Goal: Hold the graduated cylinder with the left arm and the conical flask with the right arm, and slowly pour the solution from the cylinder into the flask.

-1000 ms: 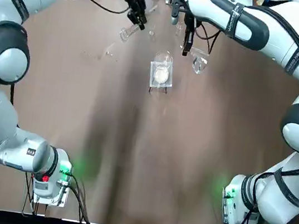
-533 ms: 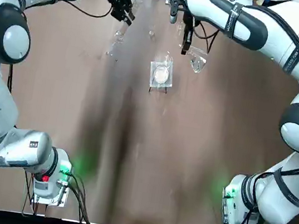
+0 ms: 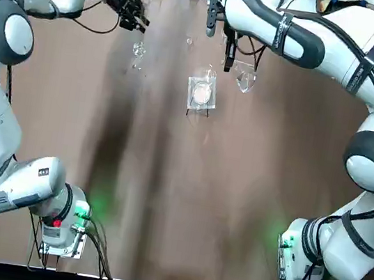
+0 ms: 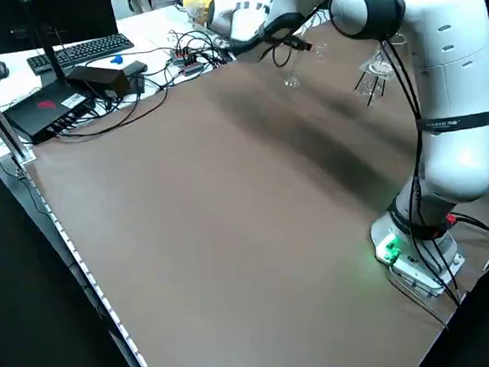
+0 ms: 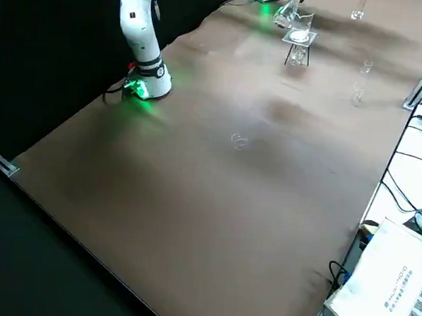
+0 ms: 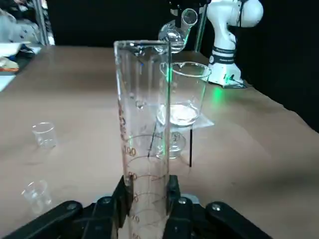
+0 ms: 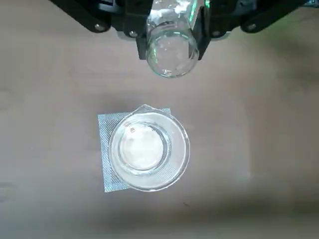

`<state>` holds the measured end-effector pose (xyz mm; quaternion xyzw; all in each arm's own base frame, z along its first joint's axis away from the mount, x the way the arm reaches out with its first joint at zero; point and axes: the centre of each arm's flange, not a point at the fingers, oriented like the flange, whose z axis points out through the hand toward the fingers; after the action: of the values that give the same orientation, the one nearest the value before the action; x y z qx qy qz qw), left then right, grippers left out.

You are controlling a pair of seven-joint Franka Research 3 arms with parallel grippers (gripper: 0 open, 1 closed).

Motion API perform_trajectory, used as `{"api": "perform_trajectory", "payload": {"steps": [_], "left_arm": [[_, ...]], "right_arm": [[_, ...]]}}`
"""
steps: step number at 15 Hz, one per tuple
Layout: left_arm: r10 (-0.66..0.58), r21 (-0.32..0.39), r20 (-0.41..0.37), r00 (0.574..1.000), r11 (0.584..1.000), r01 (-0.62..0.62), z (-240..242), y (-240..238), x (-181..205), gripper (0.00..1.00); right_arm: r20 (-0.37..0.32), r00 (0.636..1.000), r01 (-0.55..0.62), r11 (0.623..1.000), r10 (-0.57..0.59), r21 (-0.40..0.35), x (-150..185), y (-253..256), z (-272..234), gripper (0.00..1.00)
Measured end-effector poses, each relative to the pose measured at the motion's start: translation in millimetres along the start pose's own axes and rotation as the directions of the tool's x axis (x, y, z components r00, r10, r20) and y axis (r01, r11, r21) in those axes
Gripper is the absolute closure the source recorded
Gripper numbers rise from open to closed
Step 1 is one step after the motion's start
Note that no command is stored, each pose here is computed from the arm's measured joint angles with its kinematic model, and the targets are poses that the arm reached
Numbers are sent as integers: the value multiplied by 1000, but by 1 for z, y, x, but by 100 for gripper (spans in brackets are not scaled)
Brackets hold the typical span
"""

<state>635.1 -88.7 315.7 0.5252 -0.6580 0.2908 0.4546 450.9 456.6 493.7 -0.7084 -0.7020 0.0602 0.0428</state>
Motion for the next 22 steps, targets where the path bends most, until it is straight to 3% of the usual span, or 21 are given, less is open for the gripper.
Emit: {"api": "perform_trajectory", "payload": {"steps": [3, 10, 17, 22], "left_arm": [[8, 42, -56, 998, 999, -5, -33, 11, -51, 66], [-12, 86, -128, 992, 996, 23, -62, 29, -116, 66], [-21, 103, -176, 984, 994, 39, -64, 40, -159, 66], [23, 104, -188, 982, 995, -3, -55, 40, -171, 66]], "right_arm": [[23, 1000, 8, 1000, -8, -21, 6, -1, 3, 61], [78, 997, 32, 998, -28, -59, 20, -6, 10, 61], [153, 987, 62, 994, -48, -89, 27, -11, 13, 61], [160, 986, 64, 994, -49, -92, 30, -8, 15, 61]]}}
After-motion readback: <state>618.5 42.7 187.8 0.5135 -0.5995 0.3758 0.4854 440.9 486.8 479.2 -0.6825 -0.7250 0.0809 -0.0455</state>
